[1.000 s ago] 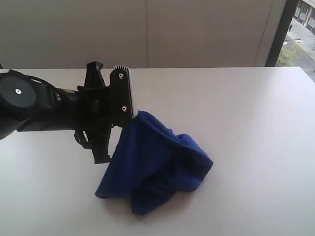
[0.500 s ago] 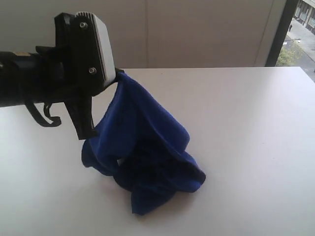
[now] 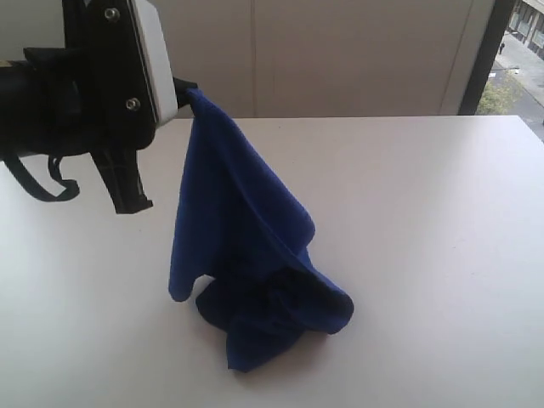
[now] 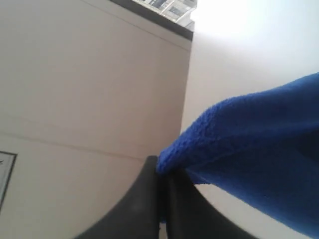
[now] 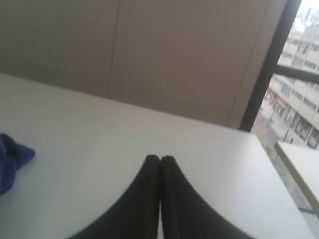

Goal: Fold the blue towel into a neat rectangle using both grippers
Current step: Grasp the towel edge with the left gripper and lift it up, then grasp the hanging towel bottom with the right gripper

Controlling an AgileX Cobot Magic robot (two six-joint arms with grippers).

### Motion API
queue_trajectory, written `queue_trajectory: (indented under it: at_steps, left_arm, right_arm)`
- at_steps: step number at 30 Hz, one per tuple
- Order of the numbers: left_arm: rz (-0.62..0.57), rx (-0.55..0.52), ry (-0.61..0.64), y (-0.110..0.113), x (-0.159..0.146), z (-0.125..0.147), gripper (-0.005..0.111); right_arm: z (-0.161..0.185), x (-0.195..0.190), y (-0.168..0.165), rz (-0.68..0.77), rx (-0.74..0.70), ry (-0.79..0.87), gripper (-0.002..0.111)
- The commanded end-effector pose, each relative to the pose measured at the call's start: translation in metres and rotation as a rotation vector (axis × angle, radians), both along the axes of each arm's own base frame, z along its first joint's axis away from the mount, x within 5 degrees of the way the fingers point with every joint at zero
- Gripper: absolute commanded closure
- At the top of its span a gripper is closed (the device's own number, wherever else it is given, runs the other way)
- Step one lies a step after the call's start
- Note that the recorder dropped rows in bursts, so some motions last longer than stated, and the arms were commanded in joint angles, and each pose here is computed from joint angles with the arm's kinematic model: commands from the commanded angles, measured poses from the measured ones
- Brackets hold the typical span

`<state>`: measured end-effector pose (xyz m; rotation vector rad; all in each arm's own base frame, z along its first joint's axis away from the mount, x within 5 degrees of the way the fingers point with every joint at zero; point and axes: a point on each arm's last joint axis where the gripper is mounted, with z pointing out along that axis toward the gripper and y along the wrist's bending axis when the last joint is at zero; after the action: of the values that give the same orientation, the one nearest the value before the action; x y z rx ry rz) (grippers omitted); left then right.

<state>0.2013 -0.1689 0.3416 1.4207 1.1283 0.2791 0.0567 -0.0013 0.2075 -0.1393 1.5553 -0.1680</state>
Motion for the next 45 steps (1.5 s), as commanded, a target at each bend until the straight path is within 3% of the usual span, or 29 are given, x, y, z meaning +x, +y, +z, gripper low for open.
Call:
queue_trajectory:
  at_steps: [1, 4, 10, 12, 16, 19, 21, 24, 31, 35, 38, 40, 45]
  left_arm:
    - [0.107, -0.033, -0.123, 0.009, 0.004, 0.015, 0.107]
    - [0.157, -0.021, -0.184, 0.013, 0.007, 0.019, 0.107]
    - [0.278, 0.029, -0.347, 0.023, 0.013, 0.034, 0.107]
    - [0.31, -0.013, -0.35, 0.026, 0.013, 0.044, 0.107]
    - [0.307, -0.03, -0.386, 0.028, 0.009, 0.06, 0.107]
    - [0.294, -0.054, -0.397, 0.027, 0.008, 0.071, 0.107]
    - [0.285, -0.066, -0.403, 0.027, 0.008, 0.076, 0.107]
    - [0.296, -0.086, -0.42, 0.028, 0.008, 0.084, 0.107]
    - [0.455, -0.155, -0.469, 0.042, 0.011, 0.096, 0.107]
    - [0.507, -0.149, -0.466, 0.053, 0.017, 0.095, 0.107]
    - [0.531, -0.131, -0.458, 0.063, 0.023, 0.094, 0.107]
    - [0.53, -0.12, -0.441, 0.067, 0.026, 0.092, 0.107]
    - [0.514, -0.101, -0.408, 0.073, 0.031, 0.089, 0.107]
  right_arm:
    - [0.017, -0.002, 0.002, 0.033, 0.066, -0.196, 0.108]
    - [0.023, -0.004, 0.003, 0.064, 0.199, -0.264, 0.108]
    - [0.036, -0.009, 0.003, 0.099, 0.27, -0.417, 0.108]
    - [0.033, -0.008, 0.002, 0.09, 0.294, -0.39, 0.108]
    - [0.021, -0.003, 0.002, 0.094, 0.564, -0.242, 0.108]
    - [0.004, 0.001, 0.001, 0.036, 0.674, -0.06, 0.108]
    - [0.002, 0.004, 0.001, 0.032, 0.716, -0.024, 0.108]
    - [-0.002, 0.011, 0.003, 0.028, 0.682, 0.059, 0.108]
    - [0.0, 0.041, 0.017, 0.091, 0.603, 0.326, 0.108]
    - [0.012, 0.066, 0.038, 0.212, 0.412, 0.44, 0.108]
    - [0.023, 0.09, 0.058, 0.317, 0.18, 0.496, 0.107]
    - [0.024, 0.104, 0.07, 0.366, 0.053, 0.554, 0.098]
    - [0.017, 0.143, 0.096, 0.436, -0.111, 0.617, 0.052]
